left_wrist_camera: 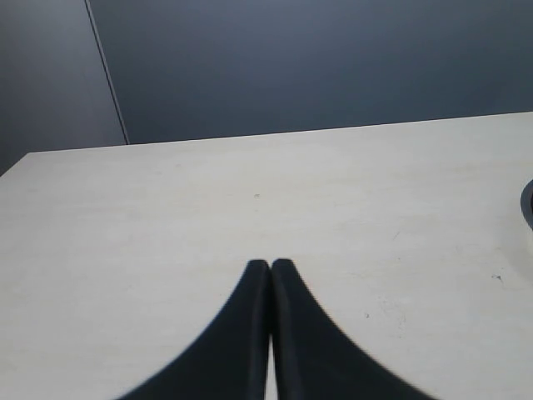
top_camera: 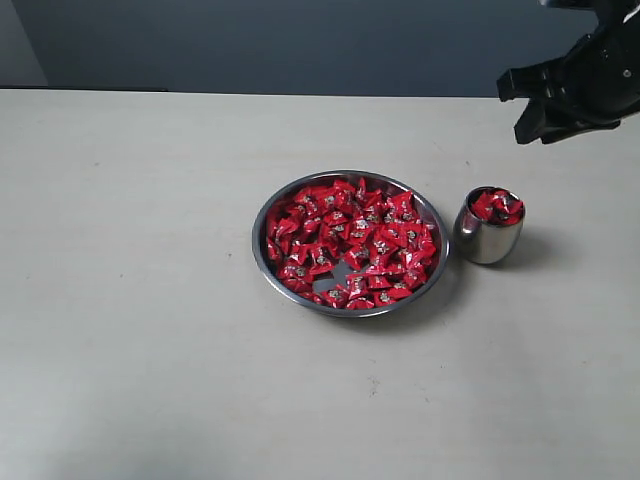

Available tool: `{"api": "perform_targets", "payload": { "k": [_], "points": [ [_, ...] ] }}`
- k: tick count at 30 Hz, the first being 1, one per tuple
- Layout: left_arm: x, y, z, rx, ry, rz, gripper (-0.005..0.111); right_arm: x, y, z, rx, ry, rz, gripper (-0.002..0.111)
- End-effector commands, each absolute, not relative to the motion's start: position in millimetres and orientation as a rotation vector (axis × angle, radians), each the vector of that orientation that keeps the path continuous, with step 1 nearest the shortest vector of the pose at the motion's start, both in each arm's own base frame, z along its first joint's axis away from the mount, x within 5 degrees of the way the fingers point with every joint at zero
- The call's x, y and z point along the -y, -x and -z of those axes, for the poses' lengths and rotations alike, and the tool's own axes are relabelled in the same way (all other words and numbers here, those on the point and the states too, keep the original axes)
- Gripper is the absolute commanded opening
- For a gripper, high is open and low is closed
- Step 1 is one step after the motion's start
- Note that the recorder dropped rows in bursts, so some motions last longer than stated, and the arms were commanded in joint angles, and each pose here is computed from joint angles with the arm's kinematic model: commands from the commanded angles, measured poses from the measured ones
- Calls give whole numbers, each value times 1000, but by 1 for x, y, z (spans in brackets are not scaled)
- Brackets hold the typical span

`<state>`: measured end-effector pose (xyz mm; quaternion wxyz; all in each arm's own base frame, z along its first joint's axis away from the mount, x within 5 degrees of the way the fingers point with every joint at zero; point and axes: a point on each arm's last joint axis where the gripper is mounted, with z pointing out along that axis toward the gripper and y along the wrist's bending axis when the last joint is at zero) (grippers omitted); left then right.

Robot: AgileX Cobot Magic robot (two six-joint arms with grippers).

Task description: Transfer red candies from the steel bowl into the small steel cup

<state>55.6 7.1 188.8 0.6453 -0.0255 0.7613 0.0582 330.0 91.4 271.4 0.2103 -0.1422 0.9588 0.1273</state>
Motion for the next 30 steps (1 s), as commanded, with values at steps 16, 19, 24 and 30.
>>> {"api": "perform_targets", "payload": {
  "k": [16, 19, 24, 30],
  "points": [
    [-7, -55, -193, -1711, 59, -136, 0, -57, -170, -392, -2214, 410, -332, -1],
    [-7, -55, -193, -1711, 59, -136, 0, -49, -134, -398, -2122, 405, -328, -1],
    [-7, -55, -193, -1711, 59, -136, 0, -36, -76, -393, -1973, 395, -321, -1],
    [-7, -55, -193, -1711, 59, -136, 0, -28, -45, -370, -1835, 356, -310, -1]
  ]
}}
